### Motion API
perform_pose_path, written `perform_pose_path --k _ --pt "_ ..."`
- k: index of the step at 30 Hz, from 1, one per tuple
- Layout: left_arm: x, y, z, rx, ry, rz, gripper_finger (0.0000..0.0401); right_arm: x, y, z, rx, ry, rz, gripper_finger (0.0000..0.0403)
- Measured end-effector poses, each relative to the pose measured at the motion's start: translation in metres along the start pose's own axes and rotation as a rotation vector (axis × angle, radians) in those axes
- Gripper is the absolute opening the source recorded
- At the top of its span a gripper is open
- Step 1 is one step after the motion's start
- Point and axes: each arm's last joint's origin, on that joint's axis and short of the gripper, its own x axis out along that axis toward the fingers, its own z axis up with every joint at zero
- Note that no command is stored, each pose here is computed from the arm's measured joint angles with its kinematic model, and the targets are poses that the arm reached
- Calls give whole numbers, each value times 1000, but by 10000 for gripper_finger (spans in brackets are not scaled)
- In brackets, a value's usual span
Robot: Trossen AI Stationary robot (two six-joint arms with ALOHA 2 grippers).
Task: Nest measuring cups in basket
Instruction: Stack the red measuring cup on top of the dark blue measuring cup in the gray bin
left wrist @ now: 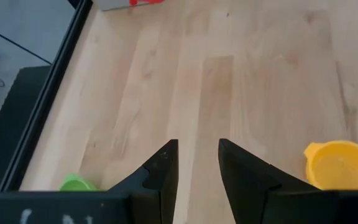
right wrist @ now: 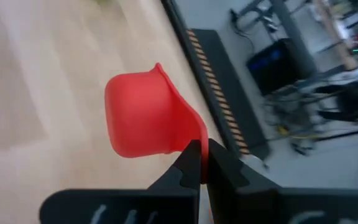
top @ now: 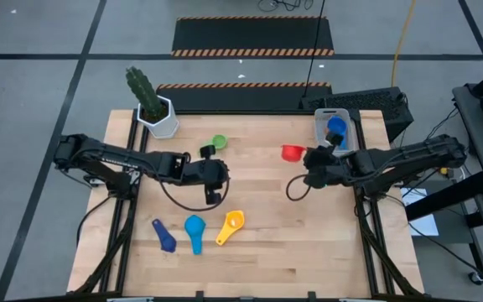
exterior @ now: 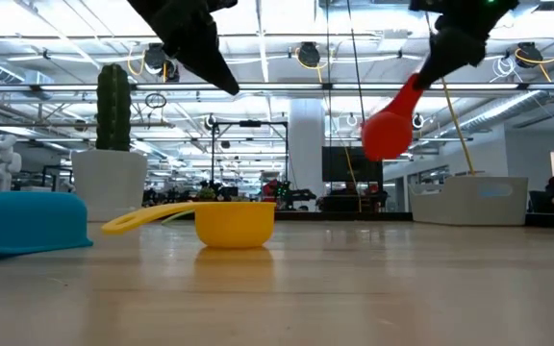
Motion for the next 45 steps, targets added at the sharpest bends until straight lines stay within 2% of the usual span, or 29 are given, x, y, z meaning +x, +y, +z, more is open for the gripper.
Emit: perform_pose_path --k 3,7,11,17,24,29,34,39,42,45 --pt "0 0 1 -9 -5 -1 118 0 -4 -4 -85 15 -102 0" --pt "0 1 1 -10 -7 0 118 1 -13 -6 -159 14 -297 0" --pt "1 3 1 -13 -9 7 118 7 -21 -7 -183 50 -383 0" --pt "2 7 0 6 7 15 118 24 -30 -23 -271 188 -454 0" --pt "2 7 -4 41 48 16 118 42 -40 -51 -224 306 -508 0" --pt "3 10 -5 64 50 24 118 50 -40 -69 -189 343 -519 0" --pt "5 18 -5 54 56 41 118 58 -36 -87 -211 389 -457 0" --pt "7 24 -4 54 51 55 118 71 -29 -105 -234 404 -508 0" --pt "7 26 -2 61 30 62 118 78 -27 -107 -312 411 -537 0" --pt "8 27 0 77 13 66 118 83 -28 -103 -306 383 -550 0"
